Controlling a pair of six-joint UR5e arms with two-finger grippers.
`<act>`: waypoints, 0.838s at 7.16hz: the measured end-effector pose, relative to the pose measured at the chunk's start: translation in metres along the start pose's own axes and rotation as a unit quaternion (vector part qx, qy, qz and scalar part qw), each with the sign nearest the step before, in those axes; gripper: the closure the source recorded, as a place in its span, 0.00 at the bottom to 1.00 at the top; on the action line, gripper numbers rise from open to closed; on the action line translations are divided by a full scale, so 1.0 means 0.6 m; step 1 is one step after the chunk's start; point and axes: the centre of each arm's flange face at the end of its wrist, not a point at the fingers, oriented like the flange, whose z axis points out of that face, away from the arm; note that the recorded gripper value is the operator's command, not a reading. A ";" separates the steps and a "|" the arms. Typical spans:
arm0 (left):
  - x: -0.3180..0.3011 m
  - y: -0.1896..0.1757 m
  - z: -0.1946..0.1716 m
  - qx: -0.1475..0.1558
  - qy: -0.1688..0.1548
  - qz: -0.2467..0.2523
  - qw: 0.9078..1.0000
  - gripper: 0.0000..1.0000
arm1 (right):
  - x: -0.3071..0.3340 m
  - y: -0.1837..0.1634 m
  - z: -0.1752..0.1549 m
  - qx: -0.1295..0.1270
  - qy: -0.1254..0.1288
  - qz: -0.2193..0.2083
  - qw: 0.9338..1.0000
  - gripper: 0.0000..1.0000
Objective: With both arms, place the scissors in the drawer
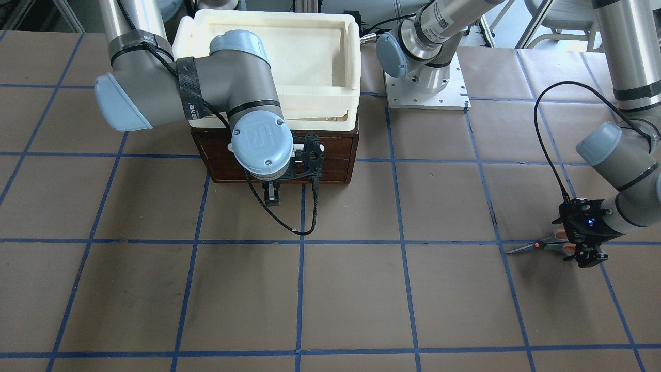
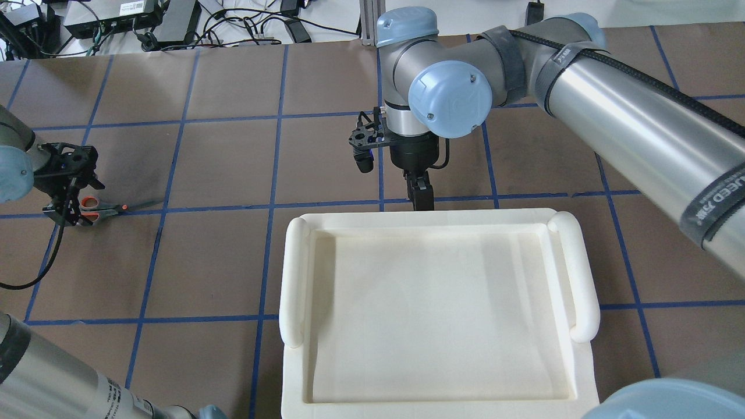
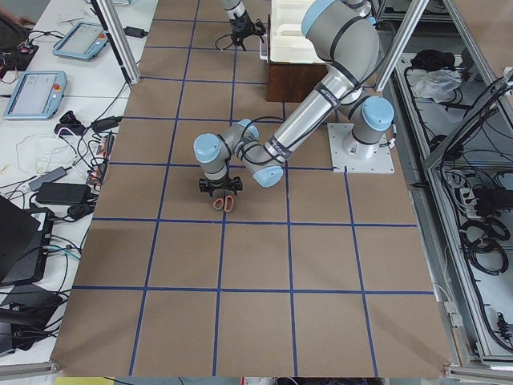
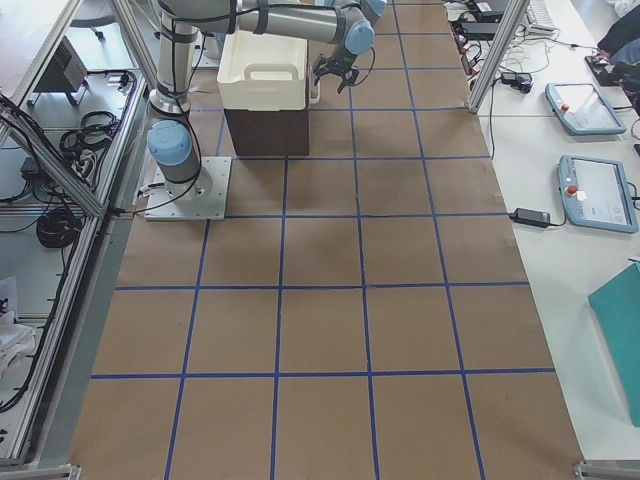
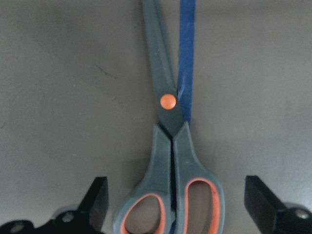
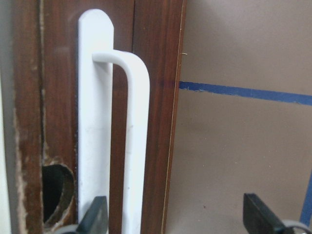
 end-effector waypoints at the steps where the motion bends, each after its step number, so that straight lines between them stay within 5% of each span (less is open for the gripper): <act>1: -0.001 -0.006 0.002 0.001 -0.001 0.003 1.000 0.02 | 0.000 -0.001 0.010 0.001 -0.001 0.004 1.000 0.02; 3: -0.007 -0.021 0.006 0.012 -0.007 0.015 1.000 0.02 | 0.008 -0.002 0.026 0.005 0.017 0.020 1.000 0.00; 6: -0.007 -0.019 0.013 0.017 -0.006 0.027 0.999 0.11 | 0.027 -0.003 0.019 0.008 0.079 0.026 0.997 0.00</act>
